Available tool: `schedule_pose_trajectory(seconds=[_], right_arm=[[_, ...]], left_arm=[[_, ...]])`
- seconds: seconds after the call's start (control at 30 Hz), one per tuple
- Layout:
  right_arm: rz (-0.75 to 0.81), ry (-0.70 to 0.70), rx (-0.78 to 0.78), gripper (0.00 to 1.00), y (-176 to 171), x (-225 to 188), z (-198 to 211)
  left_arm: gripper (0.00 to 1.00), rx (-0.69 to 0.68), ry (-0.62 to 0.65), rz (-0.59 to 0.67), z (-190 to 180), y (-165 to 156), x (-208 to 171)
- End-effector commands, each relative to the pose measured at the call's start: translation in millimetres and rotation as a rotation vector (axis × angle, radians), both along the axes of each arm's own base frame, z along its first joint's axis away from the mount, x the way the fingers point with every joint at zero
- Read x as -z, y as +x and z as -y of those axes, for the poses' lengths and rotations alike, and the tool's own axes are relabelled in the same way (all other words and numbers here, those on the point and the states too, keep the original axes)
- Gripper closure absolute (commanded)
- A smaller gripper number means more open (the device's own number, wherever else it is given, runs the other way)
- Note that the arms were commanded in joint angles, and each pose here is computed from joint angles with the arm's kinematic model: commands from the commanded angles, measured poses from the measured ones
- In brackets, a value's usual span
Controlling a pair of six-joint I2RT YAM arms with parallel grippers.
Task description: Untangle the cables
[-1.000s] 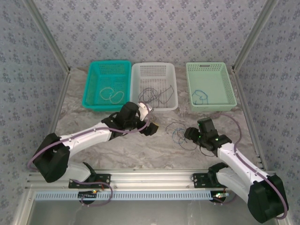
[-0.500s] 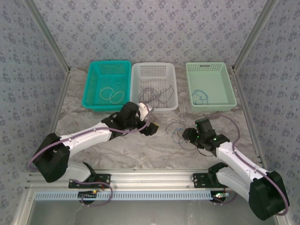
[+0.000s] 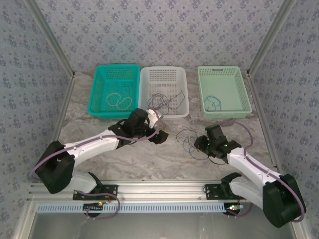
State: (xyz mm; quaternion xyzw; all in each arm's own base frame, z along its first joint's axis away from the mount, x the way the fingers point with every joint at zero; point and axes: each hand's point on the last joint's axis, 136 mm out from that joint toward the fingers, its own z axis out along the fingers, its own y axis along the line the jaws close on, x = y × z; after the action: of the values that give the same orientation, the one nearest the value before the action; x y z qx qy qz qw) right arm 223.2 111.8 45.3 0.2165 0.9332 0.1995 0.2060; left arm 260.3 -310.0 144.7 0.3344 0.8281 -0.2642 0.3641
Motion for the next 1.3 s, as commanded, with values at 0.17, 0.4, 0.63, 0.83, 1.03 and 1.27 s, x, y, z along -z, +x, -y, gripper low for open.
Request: schedule_pose_trajectory(seconds=[0.17,0.4,0.63,0.83,1.03,1.27], right_arm=[[0.049,-0.021,0.015,0.76,8.3,-14.4,1.8],[0.066,-0.025,0.014,0.85,8.1,-18.7,2.0],[0.06,-0.047,0.007,0.78,0.9,-20.0,4.7],[0.039,-0.125,0.054,0.56,-11.8,-20.8,27.7],[0.003,-0.149,0.078,0.48,-28.1,-17.1,42.0],[-0.079,-0.167,0.062,0.52,-43.4,6.4,43.7]], left_arm=[[0.01,0.025,-0.04,0.011,11.5,-0.9,-11.5],[0.01,0.023,-0.038,0.002,11.4,-1.3,-9.1],[0.01,0.027,-0.04,-0.011,13.7,-2.4,-6.7],[0.01,0.032,-0.035,-0.012,12.9,-4.0,-6.1],[0.01,0.035,-0.033,-0.016,13.3,-5.3,-4.7],[0.01,0.042,-0.037,-0.021,14.2,-6.5,-4.7]])
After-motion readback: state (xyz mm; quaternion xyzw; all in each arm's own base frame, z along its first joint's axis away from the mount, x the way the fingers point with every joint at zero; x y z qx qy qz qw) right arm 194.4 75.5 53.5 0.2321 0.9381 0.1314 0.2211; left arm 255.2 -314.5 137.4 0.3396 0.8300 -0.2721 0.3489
